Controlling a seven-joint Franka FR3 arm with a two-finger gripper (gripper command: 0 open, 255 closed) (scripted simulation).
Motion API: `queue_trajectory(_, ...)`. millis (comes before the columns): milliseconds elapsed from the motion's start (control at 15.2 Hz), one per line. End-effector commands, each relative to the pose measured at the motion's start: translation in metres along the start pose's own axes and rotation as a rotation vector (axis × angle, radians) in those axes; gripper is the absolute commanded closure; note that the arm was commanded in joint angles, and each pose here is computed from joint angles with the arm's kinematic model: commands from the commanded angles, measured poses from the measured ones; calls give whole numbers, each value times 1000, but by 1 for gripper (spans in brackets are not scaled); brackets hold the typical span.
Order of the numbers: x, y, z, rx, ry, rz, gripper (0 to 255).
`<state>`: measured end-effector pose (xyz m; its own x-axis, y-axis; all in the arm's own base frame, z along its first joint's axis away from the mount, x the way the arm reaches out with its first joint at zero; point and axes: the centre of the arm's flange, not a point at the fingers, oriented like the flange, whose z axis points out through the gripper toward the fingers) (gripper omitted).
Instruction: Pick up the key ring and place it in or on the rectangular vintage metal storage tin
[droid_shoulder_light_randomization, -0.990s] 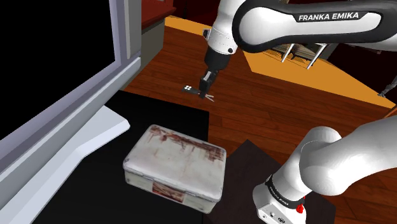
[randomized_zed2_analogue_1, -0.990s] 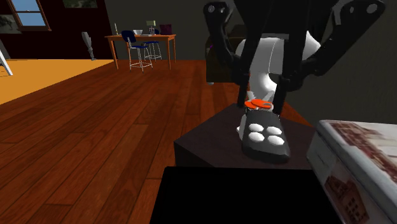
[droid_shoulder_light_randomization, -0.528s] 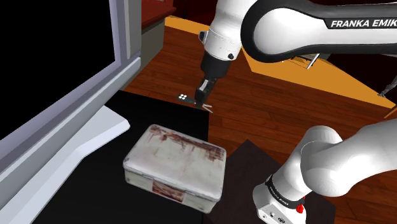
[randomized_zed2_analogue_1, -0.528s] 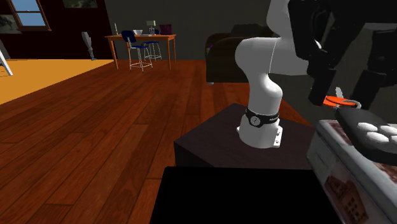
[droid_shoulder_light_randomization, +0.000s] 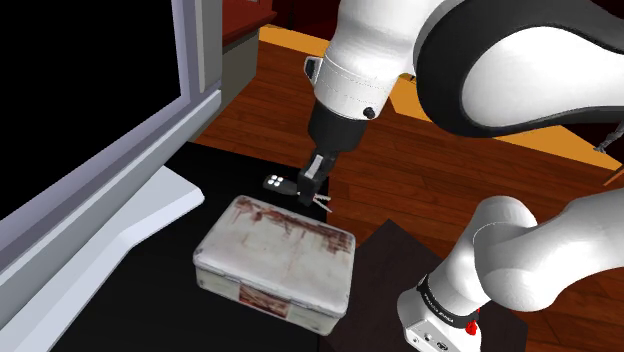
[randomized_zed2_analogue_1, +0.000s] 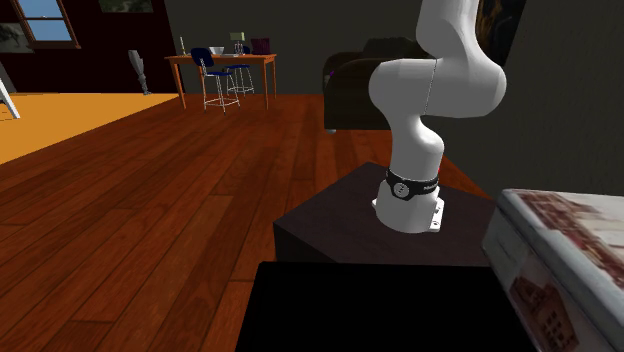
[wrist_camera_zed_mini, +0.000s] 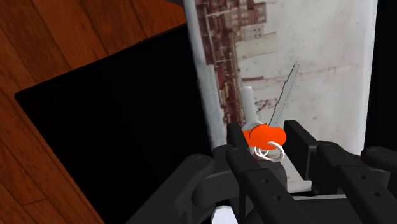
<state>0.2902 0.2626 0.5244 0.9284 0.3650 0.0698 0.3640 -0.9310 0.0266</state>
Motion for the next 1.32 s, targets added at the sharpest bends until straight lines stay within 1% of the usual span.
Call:
queue_trajectory(0, -5, -26, 0, 0, -1, 2, 255)
queue_trajectory(66, -8, -42, -1, 0, -1, 2, 255)
queue_trajectory(1056, -14, -44, 78, 0, -1, 2, 255)
queue_trajectory(1254, -14, -44, 79, 0, -1, 2, 255)
